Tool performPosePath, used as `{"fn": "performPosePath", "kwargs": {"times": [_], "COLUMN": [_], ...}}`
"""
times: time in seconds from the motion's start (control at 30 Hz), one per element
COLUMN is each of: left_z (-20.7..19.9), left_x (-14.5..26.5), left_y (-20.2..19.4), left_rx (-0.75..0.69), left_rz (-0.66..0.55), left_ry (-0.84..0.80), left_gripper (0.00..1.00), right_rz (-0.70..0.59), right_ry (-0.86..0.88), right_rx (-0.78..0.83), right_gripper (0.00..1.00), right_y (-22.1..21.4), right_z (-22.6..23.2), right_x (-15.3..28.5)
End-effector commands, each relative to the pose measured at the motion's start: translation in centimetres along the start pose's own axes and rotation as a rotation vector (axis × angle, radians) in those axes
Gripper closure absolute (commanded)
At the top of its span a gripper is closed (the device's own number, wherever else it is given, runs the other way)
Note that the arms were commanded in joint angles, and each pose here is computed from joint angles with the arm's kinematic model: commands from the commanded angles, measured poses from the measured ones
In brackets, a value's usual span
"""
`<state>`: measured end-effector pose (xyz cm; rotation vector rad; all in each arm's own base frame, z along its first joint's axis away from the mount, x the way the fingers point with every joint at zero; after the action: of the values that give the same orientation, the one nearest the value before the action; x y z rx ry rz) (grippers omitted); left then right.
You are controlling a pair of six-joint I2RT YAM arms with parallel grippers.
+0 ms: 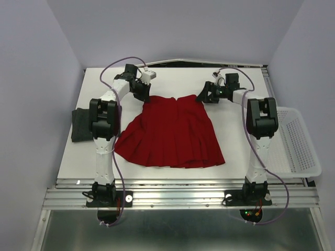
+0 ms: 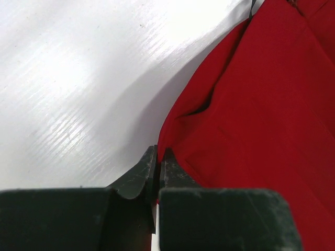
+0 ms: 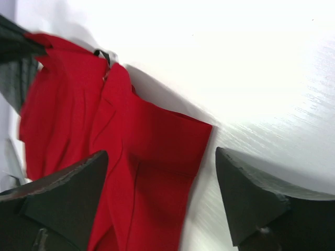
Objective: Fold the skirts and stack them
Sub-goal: Flatten the skirt out
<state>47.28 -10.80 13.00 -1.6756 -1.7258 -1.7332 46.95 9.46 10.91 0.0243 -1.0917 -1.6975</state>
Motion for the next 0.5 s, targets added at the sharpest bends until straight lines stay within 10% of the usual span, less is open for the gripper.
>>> {"fn": "performPosePath", "kwargs": {"times": [0.0,0.23,0.47], "left_z": [-0.7,-0.2,-0.2], "left_x": [3.0,2.7,2.8], "left_y": [1.2,0.8,1.3], "left_rx": [-0.091,-0.112,-0.123], "left_rz": [-0.049,-0.027,-0.037], "left_ry": [0.064,0.088,0.091], "left_gripper": [0.91,0.99,0.99], "right_rz": [-0.105,-0.191,-0.092], "right_ry": [0.022,-0.102,-0.073], "right_rx": [-0.095,-0.316,-0.375], "right_gripper": [0.13,0.41,0.4], "right_y": [2.3,2.1,-0.2], "right_z": [-0.2,-1.9,-1.4], "right_x": [-0.4,0.0,-1.7]}}
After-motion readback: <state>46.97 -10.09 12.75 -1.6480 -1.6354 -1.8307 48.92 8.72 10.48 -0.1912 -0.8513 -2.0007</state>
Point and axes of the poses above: each gripper's point midway between its finger pads, its own x axis back along the fingers, its own z axis along the line the jaws close on, y = z × x, the point moved 10 cm from there along x, back along the fingers, and after that the axes turned 7 degrees about x, right-handed, at the moved point
